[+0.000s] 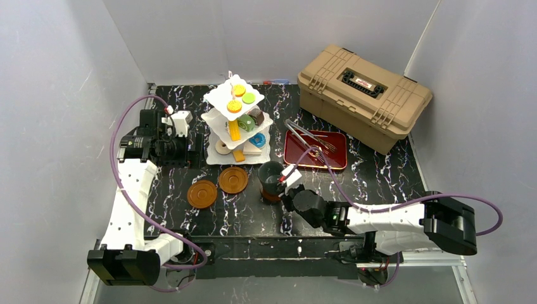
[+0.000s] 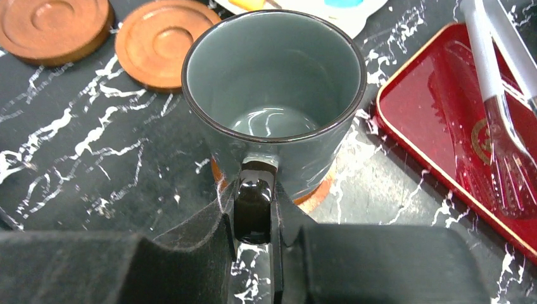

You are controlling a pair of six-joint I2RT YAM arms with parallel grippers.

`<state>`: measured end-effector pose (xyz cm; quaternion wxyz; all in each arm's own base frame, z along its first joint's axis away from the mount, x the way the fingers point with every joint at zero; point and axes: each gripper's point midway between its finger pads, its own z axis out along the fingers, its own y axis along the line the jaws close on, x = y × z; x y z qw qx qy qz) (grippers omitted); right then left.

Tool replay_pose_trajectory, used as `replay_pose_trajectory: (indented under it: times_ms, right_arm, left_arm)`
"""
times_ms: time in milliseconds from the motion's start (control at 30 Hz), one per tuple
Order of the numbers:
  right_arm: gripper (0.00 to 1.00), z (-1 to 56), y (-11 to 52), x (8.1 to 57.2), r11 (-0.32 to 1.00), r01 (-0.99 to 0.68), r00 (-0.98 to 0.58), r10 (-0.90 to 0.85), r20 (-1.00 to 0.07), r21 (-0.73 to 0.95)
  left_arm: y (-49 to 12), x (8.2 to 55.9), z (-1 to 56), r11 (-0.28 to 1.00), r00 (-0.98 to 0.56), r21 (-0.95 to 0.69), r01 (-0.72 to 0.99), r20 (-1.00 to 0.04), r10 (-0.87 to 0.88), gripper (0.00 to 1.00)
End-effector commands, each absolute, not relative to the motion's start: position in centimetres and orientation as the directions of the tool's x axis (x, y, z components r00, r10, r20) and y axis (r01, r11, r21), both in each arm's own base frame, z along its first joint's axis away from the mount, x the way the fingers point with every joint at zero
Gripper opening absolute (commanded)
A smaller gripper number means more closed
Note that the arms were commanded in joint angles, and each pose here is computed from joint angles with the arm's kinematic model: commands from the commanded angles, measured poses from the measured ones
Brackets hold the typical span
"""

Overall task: Serve the afternoon tea
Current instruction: Place the cup on the coaster.

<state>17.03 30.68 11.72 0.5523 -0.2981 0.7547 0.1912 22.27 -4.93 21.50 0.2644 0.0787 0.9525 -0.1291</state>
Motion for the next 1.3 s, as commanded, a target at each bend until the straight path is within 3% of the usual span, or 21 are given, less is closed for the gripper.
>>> replay_pose_trajectory:
  times_ms: [0, 500, 1167, 1267]
  right_arm:
    - [0.01, 15.7, 30.9, 17.9, 0.786, -0.613, -0.183, -0.034, -0.983, 0.087]
    - [0.01, 11.3, 29.1, 18.0, 0.819, -0.569, -0.214, -0.053, -0.975, 0.081]
    - [0.02, 9.6, 30.0, 17.6, 0.798, -0.598, -0.226, -0.078, -0.971, 0.075]
    - [0.32, 9.4, 29.8, 17.3, 0.794, -0.603, -0.234, -0.086, -0.969, 0.075]
  left_arm:
    - [-4.4, 22.2, 22.8, 0.957, -0.828, -0.173, 0.232, -0.552, 0.101, 0.98]
    - [-2.9, 22.7, 22.6, 0.96, -0.841, -0.198, 0.2, -0.538, 0.065, 0.98]
    - [-2.4, 23.3, 23.3, 0.954, -0.848, -0.24, 0.181, -0.529, 0.028, 1.0]
    - [-2.1, 23.6, 23.3, 0.954, -0.851, -0.249, 0.169, -0.526, 0.013, 0.99]
